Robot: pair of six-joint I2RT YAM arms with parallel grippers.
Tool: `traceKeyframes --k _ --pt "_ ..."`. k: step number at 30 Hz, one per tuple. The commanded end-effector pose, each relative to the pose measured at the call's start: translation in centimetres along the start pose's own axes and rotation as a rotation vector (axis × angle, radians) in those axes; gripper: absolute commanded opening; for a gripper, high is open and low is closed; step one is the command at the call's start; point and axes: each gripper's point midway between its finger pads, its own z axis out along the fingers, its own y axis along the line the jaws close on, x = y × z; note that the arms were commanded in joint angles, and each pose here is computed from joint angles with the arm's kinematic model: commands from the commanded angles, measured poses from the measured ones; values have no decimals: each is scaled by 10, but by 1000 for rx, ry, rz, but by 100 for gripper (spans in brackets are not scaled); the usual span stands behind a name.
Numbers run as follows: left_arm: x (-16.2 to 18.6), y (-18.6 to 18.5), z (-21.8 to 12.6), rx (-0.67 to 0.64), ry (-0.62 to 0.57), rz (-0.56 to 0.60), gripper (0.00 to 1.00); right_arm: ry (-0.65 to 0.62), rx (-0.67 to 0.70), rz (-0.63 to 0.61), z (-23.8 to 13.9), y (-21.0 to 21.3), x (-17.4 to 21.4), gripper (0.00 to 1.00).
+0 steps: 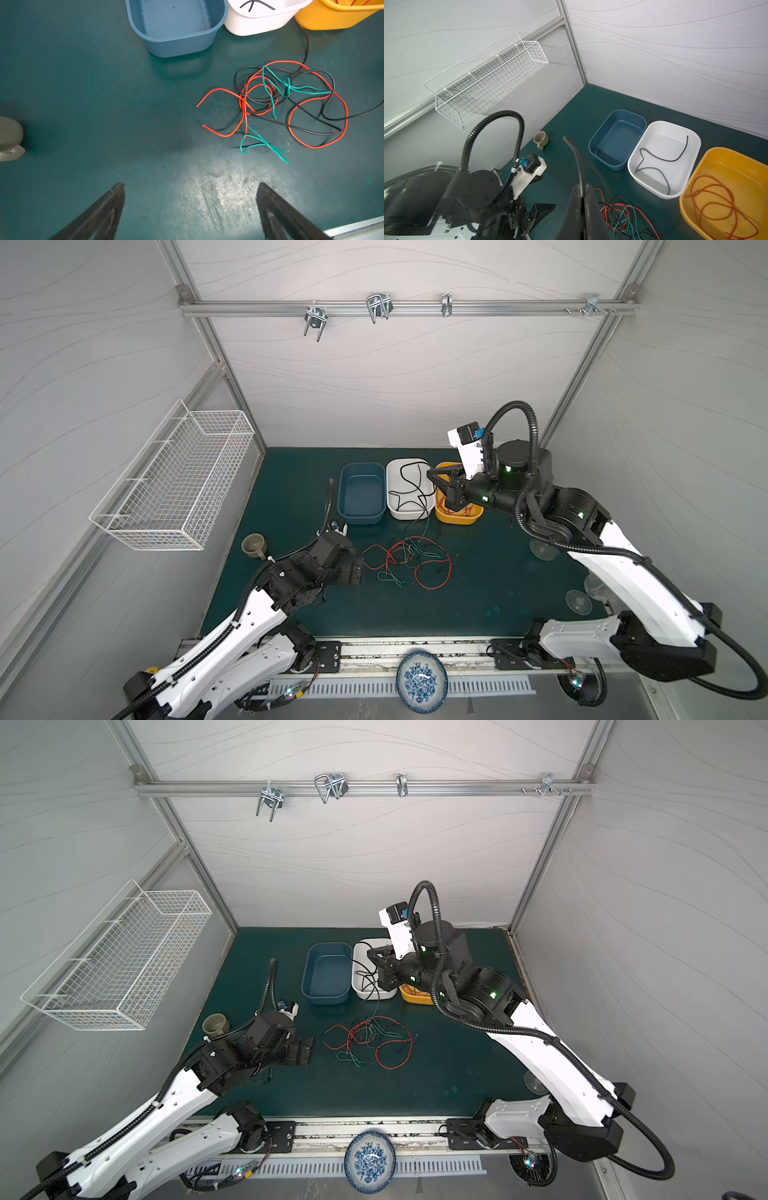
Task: Untangle the cables
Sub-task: 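Carry the black cable over the white bin with the right gripper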
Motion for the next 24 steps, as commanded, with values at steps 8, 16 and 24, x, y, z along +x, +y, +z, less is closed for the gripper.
traceKeyframes --k 8,16,24 --pt "-9 -3 -4 9 -30 2 100 -26 79 -24 11 -42 -38 0" --pt "-9 -2 -3 5 -29 2 100 5 97 9 53 -79 -52 0" --pt "-9 -3 -3 8 -28 4 100 35 167 -13 102 -114 -49 0"
